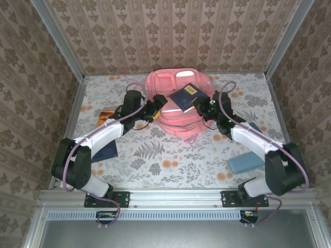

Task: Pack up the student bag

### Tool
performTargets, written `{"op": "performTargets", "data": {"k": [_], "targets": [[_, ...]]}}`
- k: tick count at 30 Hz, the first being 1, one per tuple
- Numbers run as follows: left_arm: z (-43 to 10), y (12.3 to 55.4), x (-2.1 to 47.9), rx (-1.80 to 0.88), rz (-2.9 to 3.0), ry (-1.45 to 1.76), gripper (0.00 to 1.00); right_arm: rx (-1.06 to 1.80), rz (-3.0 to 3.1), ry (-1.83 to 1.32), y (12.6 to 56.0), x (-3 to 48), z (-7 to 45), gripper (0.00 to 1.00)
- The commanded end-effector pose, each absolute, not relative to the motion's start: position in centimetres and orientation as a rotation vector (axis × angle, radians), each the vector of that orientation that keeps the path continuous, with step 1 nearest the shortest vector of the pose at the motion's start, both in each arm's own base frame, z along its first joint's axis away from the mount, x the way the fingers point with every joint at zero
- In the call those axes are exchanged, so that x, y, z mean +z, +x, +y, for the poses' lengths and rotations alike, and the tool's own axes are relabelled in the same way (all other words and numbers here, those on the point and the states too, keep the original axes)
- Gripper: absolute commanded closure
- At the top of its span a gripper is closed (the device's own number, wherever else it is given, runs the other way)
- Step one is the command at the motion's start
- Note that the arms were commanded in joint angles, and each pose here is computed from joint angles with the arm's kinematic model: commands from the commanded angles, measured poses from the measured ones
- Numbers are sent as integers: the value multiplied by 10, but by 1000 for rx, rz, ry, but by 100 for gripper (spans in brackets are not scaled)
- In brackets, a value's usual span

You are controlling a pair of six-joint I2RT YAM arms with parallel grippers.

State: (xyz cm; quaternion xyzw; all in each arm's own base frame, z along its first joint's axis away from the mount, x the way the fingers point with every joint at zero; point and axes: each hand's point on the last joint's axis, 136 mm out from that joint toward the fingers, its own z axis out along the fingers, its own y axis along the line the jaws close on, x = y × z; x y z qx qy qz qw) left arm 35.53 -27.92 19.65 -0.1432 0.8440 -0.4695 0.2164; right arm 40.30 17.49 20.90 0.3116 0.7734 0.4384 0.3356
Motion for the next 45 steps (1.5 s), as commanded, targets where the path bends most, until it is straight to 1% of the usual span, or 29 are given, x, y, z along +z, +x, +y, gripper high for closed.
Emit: {"op": "performTargets", "data": {"k": [1,3,6,8,10,16,21,23,25,29,31,33,34,36,38,41,45], "targets": [[-258,342,186,-920,2495,-13,7,855,2049,625,388,239,135,96],[-258,344,183,-820,2524,112,5,782,2077,607,380,238,116,96],[-274,347,180,-743,2530,334,4,725,2106,614,368,235,93,96],[-287,348,178,-659,2523,554,6,704,2112,629,360,235,80,95],[-294,354,174,-510,2510,718,7,698,2111,637,353,235,71,95],[-340,364,153,-379,2370,1121,12,674,2148,692,333,227,54,94],[-373,368,122,-260,2287,1402,22,672,2161,731,320,219,48,94],[-381,371,113,-217,2267,1469,25,678,2171,741,317,216,49,94],[-386,377,102,-173,2260,1508,30,692,2175,749,315,215,51,94],[-389,384,87,-132,2260,1552,34,701,2176,758,311,214,51,94],[-390,384,81,-122,2256,1576,34,698,2172,765,308,214,50,94],[-387,383,76,-104,2240,1620,31,696,2171,769,306,215,50,94],[-384,386,72,-63,2229,1631,30,697,2168,772,305,215,49,94],[-378,396,70,27,2217,1625,31,701,2169,777,304,214,50,94],[-375,403,71,69,2213,1619,36,701,2170,780,302,214,49,94],[-378,407,78,57,2196,1601,52,695,2167,782,297,216,48,94],[-388,403,103,49,2131,1601,69,673,2155,782,288,220,44,94]]}}
